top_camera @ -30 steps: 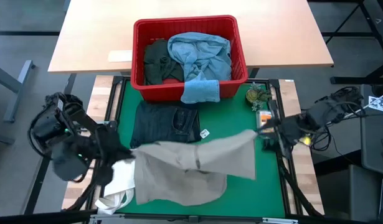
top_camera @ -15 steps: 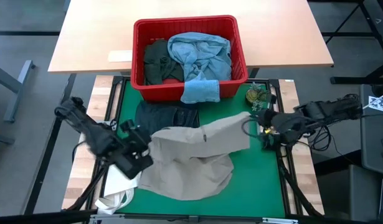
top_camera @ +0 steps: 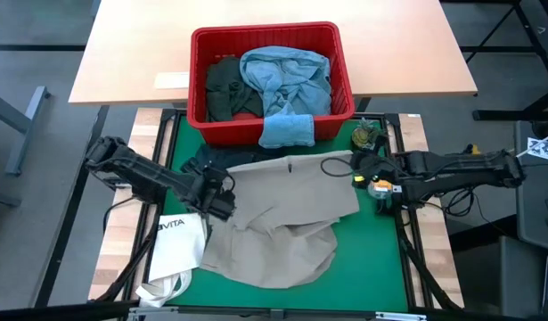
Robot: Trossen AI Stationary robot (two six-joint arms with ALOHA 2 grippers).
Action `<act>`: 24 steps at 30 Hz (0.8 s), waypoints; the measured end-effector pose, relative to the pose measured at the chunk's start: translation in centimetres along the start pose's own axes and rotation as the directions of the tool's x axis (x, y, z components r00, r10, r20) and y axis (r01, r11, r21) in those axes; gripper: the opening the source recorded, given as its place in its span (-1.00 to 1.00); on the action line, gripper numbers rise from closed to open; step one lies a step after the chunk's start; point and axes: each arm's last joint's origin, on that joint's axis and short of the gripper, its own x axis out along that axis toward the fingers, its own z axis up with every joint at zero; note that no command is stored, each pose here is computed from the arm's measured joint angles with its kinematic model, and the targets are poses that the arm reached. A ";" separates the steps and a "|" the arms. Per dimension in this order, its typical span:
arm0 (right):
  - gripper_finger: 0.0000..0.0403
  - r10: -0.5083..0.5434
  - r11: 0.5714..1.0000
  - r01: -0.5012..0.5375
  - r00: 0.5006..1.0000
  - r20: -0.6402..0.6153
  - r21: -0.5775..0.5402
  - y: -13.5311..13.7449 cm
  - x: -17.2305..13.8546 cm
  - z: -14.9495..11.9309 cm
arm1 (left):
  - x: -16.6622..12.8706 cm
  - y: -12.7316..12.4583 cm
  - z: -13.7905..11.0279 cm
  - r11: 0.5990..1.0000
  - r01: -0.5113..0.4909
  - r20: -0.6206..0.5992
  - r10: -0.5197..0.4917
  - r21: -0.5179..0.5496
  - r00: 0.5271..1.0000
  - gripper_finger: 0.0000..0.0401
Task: Fold Laundry from Bin
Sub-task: Fold the brown shorts
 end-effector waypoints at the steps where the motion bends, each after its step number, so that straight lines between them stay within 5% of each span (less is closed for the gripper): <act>1: -0.97 -0.014 1.000 0.014 1.000 0.009 -0.022 0.1 0.4 0.0 | 0.5 -0.1 0.0 1.000 -0.005 0.002 0.005 0.006 1.000 -0.92; 8: -0.97 -0.093 0.986 0.090 0.996 -0.014 -0.138 -0.5 2.5 0.2 | 2.8 0.4 0.9 0.998 -0.057 -0.007 0.057 -0.038 0.998 -0.88; 24: -0.85 -0.108 0.987 0.086 0.982 -0.158 -0.138 -1.5 5.1 -0.3 | 4.7 1.6 2.6 0.991 -0.129 -0.009 0.129 -0.023 0.992 -0.45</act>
